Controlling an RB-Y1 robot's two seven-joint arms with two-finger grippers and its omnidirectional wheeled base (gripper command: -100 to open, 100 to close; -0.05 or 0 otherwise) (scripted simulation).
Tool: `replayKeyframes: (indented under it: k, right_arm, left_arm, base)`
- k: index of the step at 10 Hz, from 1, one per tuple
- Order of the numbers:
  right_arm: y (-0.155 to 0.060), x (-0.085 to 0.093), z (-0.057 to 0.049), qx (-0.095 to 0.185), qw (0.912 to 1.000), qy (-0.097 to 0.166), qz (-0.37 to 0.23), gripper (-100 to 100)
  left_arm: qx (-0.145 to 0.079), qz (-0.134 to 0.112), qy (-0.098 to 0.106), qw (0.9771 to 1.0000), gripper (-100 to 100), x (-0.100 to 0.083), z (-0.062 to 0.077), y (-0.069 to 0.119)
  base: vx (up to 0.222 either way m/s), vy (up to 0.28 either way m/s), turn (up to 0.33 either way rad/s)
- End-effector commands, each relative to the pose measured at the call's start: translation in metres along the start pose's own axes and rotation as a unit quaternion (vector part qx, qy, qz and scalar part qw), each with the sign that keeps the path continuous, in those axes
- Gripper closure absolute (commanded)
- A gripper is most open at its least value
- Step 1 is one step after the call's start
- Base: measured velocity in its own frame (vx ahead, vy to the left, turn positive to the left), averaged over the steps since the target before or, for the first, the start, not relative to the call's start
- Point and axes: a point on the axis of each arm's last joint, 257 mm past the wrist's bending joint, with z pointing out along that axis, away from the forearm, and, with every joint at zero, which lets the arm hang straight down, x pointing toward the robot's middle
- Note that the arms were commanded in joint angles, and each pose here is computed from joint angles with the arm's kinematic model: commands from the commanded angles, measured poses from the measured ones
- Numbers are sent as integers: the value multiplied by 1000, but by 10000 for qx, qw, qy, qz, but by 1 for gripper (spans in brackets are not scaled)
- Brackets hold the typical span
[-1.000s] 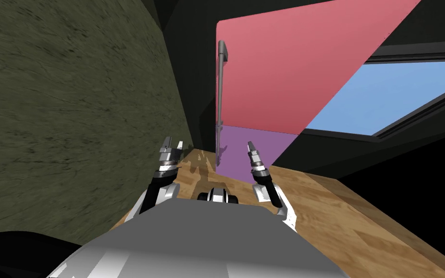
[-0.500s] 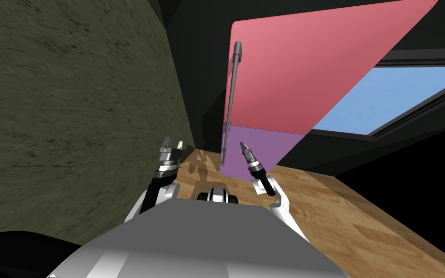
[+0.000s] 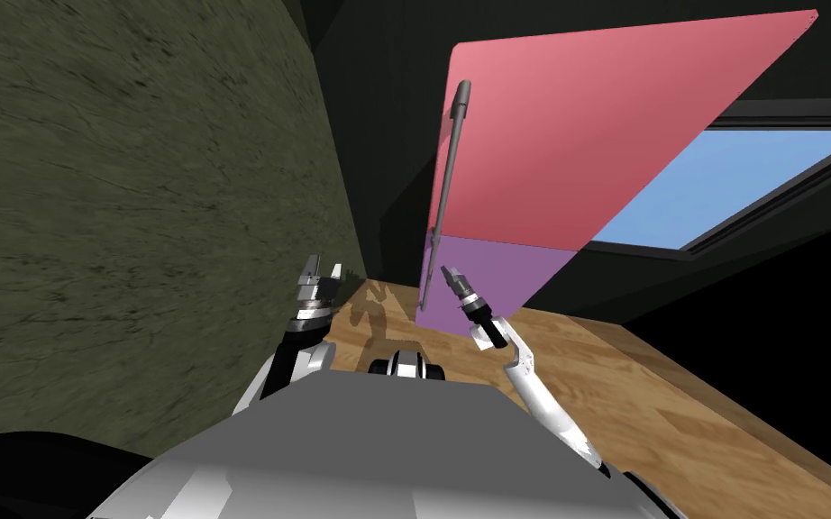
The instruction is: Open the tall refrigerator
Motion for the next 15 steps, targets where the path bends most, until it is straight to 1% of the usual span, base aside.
replayKeyframes:
  k: [1,2,4,5,6,7,8,9,10,12,13,14,15]
  right_arm:
    - [-25,13,12,58,9957,421,-825,-100]
    - [-26,12,14,59,9956,418,-837,-100]
    - [-49,16,24,124,9858,707,-1518,-100]
    - [-53,16,24,152,9852,731,-1541,-100]
    - [-69,15,28,215,9776,876,-1901,-100]
    - [-80,11,34,237,9689,981,-2262,-100]
    - [-85,13,32,287,9684,1012,-2262,-100]
    - [-100,7,37,343,9579,1122,-2621,-100]
    - [-102,8,36,369,9576,1139,-2621,-100]
    - [-133,-8,44,516,9324,1334,-3318,-100]
    - [-137,-8,42,556,9319,1359,-3318,-100]
    - [-148,-19,47,603,9181,1418,-3651,-100]
    - [-154,-18,45,659,9172,1453,-3651,-100]
  left_arm:
    - [0,0,0,10000,0,0,0,0]
    - [0,-1,0,10000,0,0,0,0]
    - [0,0,0,10000,0,0,0,0]
    - [0,0,0,10000,0,0,0,0]
    - [0,0,0,10000,0,0,0,0]
    - [0,0,0,10000,0,0,0,0]
    - [0,0,0,10000,0,0,0,0]
    - [0,0,0,10000,0,0,0,0]
    - [0,0,0,10000,0,0,0,0]
    - [0,0,0,10000,0,0,0,0]
    - [0,0,0,10000,0,0,0,0]
    - [0,0,0,10000,0,0,0,0]
    - [0,0,0,10000,0,0,0,0]
  base:
    - [-19,201,-41]
    - [-13,154,-32]
    - [-12,163,-50]
    - [-26,135,-23]
    - [-12,107,-31]
    - [-3,154,-48]
    - [-2,139,-28]
    - [-1,138,-40]
    - [-4,122,-18]
    - [-29,146,-43]
    - [-12,143,-24]
    - [2,111,-29]
    - [-7,83,-19]
